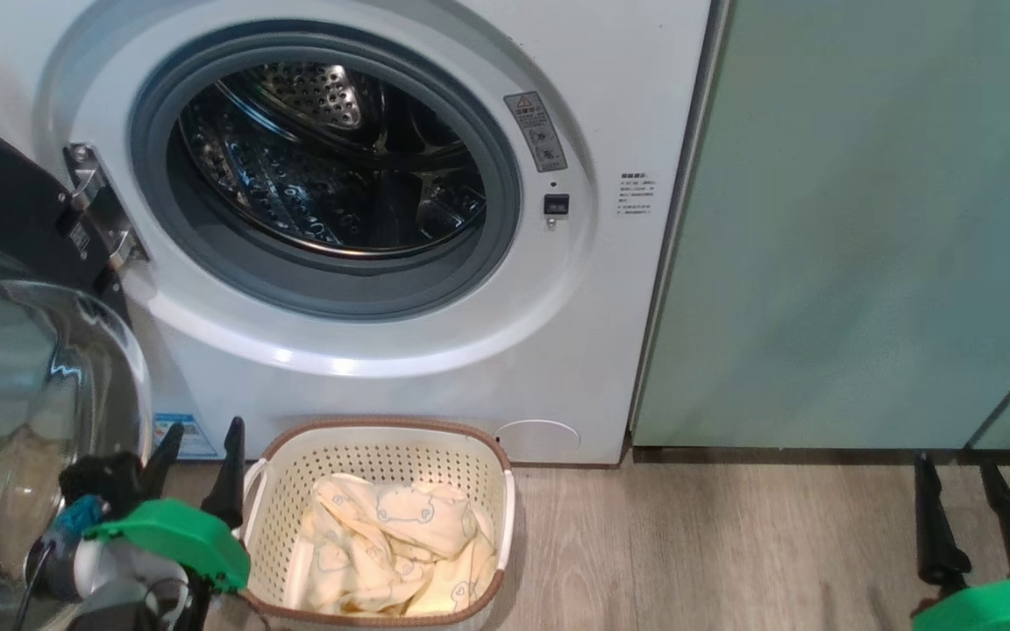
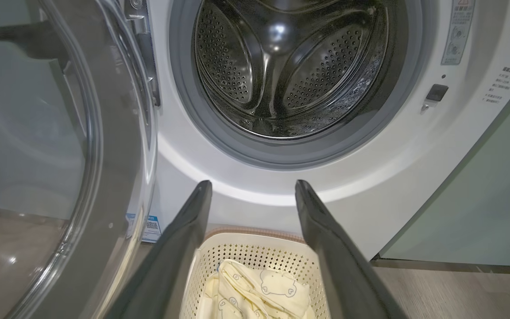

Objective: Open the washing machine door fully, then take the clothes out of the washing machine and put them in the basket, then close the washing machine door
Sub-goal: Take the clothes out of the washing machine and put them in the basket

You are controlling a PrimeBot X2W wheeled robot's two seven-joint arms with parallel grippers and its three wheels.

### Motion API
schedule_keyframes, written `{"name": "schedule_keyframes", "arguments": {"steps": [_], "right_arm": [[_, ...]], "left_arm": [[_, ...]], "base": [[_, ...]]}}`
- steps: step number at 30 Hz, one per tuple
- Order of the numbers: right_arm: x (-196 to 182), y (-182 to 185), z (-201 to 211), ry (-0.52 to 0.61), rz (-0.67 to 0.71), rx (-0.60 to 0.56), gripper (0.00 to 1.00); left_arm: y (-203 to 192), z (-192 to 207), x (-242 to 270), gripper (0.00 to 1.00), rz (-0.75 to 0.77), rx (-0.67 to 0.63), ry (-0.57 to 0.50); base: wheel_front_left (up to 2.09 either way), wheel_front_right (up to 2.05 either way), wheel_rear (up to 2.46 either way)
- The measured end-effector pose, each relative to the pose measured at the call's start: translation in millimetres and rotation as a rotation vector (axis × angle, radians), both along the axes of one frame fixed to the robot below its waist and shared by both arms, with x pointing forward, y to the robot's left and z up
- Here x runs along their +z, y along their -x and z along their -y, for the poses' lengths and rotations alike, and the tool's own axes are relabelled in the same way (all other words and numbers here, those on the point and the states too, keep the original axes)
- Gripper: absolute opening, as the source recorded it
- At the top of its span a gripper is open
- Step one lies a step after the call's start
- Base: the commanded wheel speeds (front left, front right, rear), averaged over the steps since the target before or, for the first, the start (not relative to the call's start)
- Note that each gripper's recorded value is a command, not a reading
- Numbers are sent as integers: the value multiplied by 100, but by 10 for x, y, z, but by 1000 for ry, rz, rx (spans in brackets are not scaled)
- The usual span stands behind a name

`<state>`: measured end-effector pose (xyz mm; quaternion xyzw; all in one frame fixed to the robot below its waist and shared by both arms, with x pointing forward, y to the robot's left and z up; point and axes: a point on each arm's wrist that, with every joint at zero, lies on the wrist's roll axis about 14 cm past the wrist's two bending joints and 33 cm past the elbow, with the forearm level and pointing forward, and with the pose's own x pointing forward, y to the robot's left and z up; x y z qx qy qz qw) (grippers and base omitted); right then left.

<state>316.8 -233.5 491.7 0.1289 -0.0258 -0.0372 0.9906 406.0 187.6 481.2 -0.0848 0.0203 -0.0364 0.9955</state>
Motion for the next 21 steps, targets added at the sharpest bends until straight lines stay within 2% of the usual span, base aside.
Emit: {"name": "schedule_keyframes", "arguments": {"steps": [21], "right_arm": [[-35,26,-19,-1,-10,5,100]], "left_arm": [[49,-20,-10,100,0,2,5]], "base": [[0,0,0]]}}
